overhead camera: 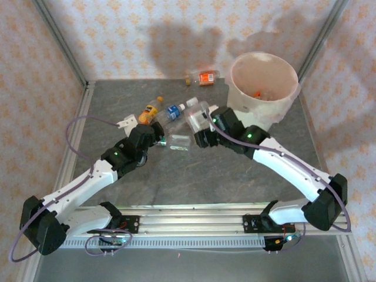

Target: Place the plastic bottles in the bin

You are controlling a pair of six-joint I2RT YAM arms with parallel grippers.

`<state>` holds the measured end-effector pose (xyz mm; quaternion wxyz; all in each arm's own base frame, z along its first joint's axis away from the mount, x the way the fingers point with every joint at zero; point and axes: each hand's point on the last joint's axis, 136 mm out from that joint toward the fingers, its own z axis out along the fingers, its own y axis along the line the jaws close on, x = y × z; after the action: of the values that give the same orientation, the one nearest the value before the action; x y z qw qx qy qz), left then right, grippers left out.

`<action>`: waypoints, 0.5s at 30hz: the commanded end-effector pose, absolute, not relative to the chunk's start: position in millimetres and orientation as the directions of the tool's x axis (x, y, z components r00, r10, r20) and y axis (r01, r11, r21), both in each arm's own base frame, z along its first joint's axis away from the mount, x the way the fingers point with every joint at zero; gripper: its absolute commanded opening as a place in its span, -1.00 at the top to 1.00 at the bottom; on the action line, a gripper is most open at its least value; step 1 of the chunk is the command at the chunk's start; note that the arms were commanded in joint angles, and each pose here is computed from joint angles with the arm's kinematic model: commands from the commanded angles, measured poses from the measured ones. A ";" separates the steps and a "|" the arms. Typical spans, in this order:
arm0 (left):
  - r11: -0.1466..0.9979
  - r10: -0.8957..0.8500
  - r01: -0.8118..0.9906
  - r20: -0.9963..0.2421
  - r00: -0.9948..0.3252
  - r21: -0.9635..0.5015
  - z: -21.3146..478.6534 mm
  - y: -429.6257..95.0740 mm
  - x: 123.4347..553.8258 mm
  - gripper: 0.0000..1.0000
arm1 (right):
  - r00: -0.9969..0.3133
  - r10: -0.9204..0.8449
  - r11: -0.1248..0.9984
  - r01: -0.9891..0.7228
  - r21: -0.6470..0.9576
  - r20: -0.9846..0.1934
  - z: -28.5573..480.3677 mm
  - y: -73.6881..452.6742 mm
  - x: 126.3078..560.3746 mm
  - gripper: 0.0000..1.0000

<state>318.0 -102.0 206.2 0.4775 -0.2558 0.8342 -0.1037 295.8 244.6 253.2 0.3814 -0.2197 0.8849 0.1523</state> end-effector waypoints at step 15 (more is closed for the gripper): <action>0.810 -0.568 -0.400 -0.744 -0.352 -0.429 207.1 -77.3 305.0 -1.00 | -0.460 0.015 0.950 -0.269 0.156 -0.888 395.0 123.8 407.0 -0.11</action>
<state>311.3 -93.3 210.5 0.4822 -0.2763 0.8238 -0.1119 392.2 157.4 400.2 0.5271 -0.1091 0.8295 0.1491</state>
